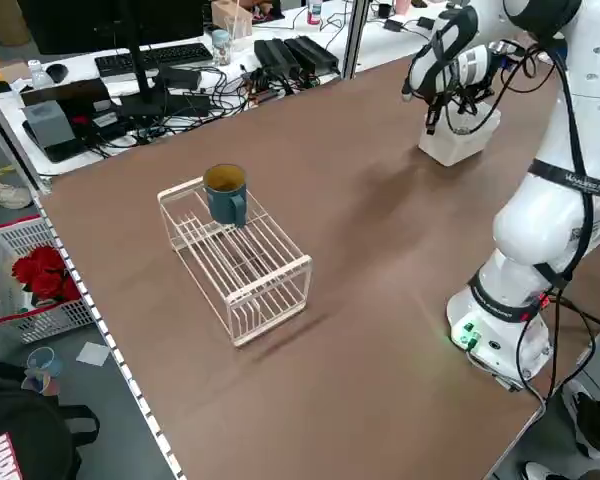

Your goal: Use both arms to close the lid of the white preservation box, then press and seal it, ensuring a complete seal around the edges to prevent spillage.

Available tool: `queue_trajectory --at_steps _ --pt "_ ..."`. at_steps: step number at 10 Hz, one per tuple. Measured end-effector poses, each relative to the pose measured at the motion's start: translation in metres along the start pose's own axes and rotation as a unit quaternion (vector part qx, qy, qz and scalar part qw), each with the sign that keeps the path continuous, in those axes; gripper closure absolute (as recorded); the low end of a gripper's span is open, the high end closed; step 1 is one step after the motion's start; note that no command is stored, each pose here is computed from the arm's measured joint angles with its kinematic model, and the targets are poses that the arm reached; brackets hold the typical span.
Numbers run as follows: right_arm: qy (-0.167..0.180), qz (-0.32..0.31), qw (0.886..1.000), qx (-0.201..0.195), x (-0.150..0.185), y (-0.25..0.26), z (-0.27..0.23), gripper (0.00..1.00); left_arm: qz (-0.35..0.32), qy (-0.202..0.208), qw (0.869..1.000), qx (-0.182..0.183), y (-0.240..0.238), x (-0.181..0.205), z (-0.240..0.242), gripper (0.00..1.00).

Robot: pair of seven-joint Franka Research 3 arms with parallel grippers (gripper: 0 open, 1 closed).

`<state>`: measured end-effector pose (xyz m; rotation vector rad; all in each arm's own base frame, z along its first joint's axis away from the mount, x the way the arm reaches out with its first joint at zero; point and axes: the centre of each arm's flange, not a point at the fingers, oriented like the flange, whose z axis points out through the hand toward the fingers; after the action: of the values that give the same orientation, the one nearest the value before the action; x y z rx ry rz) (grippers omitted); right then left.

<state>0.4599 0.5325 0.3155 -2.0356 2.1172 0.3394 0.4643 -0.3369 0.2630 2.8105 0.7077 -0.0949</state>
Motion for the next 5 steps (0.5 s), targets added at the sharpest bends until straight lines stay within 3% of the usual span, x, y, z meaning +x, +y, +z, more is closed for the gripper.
queue_trajectory --at_steps 5 --pt "0.000 0.000 1.000 0.000 -0.0001 0.0001 0.0002 0.97 -0.006 0.001 1.000 -0.003 0.0020 -0.0027 0.0018 0.99"
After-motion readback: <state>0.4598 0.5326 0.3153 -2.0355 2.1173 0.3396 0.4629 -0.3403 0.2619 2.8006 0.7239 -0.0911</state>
